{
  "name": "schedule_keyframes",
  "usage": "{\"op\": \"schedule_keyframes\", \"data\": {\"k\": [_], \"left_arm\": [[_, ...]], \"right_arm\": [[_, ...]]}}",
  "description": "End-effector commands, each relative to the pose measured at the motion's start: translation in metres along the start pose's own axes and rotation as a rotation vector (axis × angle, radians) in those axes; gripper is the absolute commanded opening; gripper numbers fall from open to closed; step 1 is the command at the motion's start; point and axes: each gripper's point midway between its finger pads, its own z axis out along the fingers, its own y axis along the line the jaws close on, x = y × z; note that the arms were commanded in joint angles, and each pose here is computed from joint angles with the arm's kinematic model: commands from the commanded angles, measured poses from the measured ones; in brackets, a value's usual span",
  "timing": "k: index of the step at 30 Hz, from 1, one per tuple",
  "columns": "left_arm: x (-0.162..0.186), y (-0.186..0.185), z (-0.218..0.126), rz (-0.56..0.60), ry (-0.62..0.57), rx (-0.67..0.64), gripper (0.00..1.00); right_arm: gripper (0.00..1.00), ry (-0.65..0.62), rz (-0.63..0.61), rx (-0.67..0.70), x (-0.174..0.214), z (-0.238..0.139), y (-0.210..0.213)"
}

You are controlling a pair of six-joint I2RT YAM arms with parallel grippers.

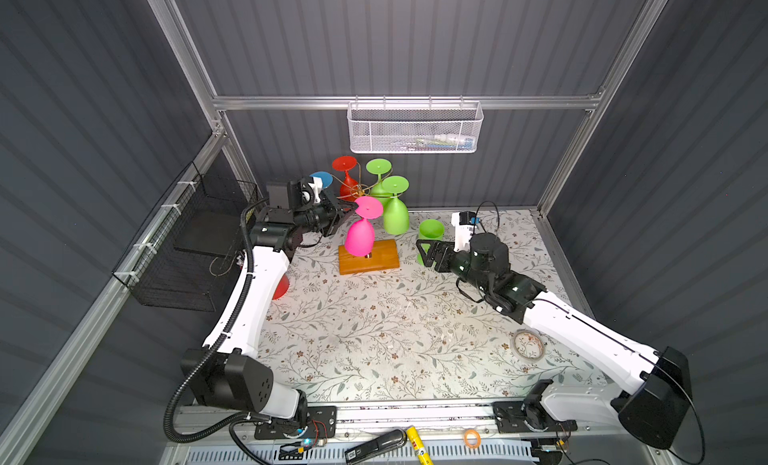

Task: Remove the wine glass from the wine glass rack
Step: 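Close the left gripper on the pink glass foot, then lift the pink glass off the rack arm with the left gripper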

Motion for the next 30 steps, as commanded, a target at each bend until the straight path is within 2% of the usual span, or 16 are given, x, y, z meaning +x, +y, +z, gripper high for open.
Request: {"op": "schedule_keyframes", "data": {"k": [1, 20, 30], "left_arm": [[0.0, -0.012, -0.012, 0.018, -0.006, 0.038, 0.0], [-0.028, -0.015, 0.009, 0.029, -0.024, 0.071, 0.0], [-0.024, -0.026, 0.02, 0.043, 0.003, 0.121, 0.0]], "right_arm": [[0.83, -0.013, -0.017, -0.001, -0.005, -0.001, 0.003], [0.83, -0.016, -0.026, 0.011, -0.004, -0.003, 0.0], [0.83, -0.017, -0.025, 0.015, -0.004, -0.004, -0.001]]}}
